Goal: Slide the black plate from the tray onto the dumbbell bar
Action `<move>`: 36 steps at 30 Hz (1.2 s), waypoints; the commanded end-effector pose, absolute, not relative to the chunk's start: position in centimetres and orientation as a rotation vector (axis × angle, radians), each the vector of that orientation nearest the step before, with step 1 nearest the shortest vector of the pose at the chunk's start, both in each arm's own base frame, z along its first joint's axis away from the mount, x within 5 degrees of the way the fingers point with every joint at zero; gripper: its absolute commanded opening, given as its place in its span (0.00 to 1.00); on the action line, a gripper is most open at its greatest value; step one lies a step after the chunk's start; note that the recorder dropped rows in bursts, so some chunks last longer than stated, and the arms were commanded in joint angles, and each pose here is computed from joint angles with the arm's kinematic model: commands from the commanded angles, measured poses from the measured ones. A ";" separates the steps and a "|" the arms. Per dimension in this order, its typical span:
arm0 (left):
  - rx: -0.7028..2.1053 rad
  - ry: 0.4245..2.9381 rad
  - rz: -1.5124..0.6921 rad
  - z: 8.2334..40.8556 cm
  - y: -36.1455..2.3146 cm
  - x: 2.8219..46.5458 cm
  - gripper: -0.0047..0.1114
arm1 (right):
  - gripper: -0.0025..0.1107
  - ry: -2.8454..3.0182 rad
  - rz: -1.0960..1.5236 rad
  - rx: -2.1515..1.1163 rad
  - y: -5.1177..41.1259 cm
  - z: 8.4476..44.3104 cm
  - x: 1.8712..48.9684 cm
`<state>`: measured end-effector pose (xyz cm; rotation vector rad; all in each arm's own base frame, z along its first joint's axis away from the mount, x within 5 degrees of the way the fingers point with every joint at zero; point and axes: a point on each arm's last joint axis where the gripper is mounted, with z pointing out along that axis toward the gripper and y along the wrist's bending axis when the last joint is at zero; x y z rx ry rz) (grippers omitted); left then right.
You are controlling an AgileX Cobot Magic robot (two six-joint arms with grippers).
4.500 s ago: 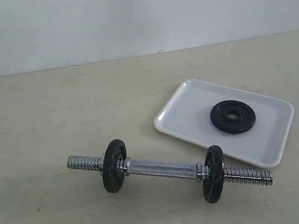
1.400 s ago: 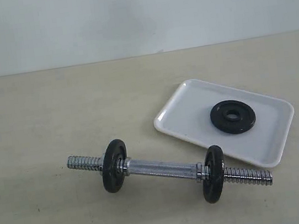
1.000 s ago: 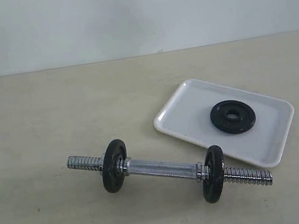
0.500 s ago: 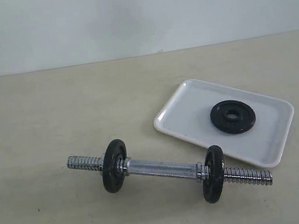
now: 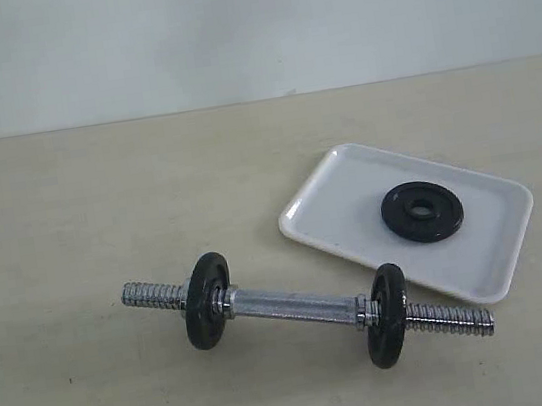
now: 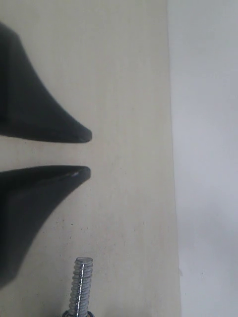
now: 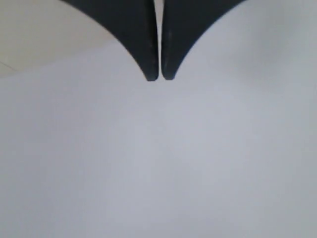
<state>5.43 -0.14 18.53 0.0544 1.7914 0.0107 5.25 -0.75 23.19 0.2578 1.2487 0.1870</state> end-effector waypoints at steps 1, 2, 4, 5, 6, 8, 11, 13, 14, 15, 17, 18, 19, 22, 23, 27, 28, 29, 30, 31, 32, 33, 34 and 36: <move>0.057 1.779 0.019 18.6 -0.1 5.4 0.18 | 0.02 0.791 0.478 0.494 -2.1 26.0 3.5; 0.057 1.779 0.019 18.6 -0.1 5.4 0.18 | 0.02 0.739 0.521 0.511 -2.2 26.3 3.2; 0.057 1.779 0.019 18.6 -0.1 5.4 0.18 | 0.02 0.684 0.578 0.530 -2.3 26.5 3.0; 0.057 1.779 0.019 18.6 -0.1 5.4 0.18 | 0.02 0.680 0.602 0.540 -2.3 26.5 3.0; 0.057 1.779 0.019 18.6 -0.1 5.4 0.18 | 0.02 0.690 0.620 0.544 -2.2 26.4 3.1; 0.057 1.779 0.019 18.6 -0.1 5.4 0.18 | 0.02 0.720 0.629 0.542 -2.1 26.3 3.3; 0.059 1.779 0.021 18.6 -0.1 5.4 0.18 | 0.02 0.756 0.640 0.553 -2.0 26.1 3.5; 0.059 1.779 0.021 18.6 -0.1 5.4 0.18 | 0.02 0.763 0.645 0.555 -1.9 26.0 3.5; 0.059 1.779 0.021 18.6 -0.1 5.4 0.18 | 0.02 0.763 0.645 0.555 -1.9 26.0 3.5; 0.059 1.779 0.021 18.6 -0.1 5.4 0.18 | 0.02 0.763 0.645 0.555 -1.9 26.0 3.5; 0.093 1.773 0.072 18.7 0.0 5.5 0.18 | 0.02 0.756 0.647 0.555 -1.9 26.0 3.5; 0.095 1.770 0.074 18.7 0.0 5.5 0.18 | 0.02 0.744 0.650 0.555 -2.0 26.1 3.4; 0.087 1.755 0.063 18.8 0.0 5.5 0.18 | 0.02 0.741 0.650 0.554 -2.0 26.1 3.4; -0.043 1.645 -0.091 19.9 -0.3 5.6 0.18 | 0.02 0.745 0.655 0.557 -2.0 26.1 3.5; -0.146 1.579 -0.201 20.4 -0.3 5.6 0.18 | 0.02 0.743 0.664 0.561 -2.0 26.1 3.5; -0.519 1.313 -0.562 22.2 0.4 5.5 0.18 | 0.02 0.730 0.723 0.587 -2.0 26.1 3.5; -0.549 1.278 -0.583 22.4 0.6 5.4 0.18 | 0.02 0.723 0.746 0.597 -2.0 26.1 3.5; -0.559 1.244 -0.583 22.6 0.7 5.4 0.18 | 0.02 0.718 0.767 0.606 -2.0 26.1 3.5; -0.559 1.222 -0.576 22.8 0.8 5.3 0.18 | 0.02 0.709 0.791 0.616 -2.0 26.1 3.5; -0.560 1.209 -0.573 22.9 0.9 5.3 0.18 | 0.02 0.707 0.797 0.618 -2.0 26.1 3.5; -0.561 1.199 -0.571 22.9 1.0 5.3 0.18 | 0.02 0.705 0.797 0.618 -2.0 26.1 3.4; -0.561 1.191 -0.569 23.0 1.0 5.3 0.18 | 0.02 0.697 0.800 0.621 -2.0 26.1 3.4; -0.562 1.181 -0.566 23.1 1.0 5.2 0.18 | 0.02 0.694 0.804 0.621 -2.0 26.2 3.4; -0.579 1.166 -0.588 23.1 1.1 5.2 0.18 | 0.02 0.674 0.829 0.606 -1.9 26.3 3.3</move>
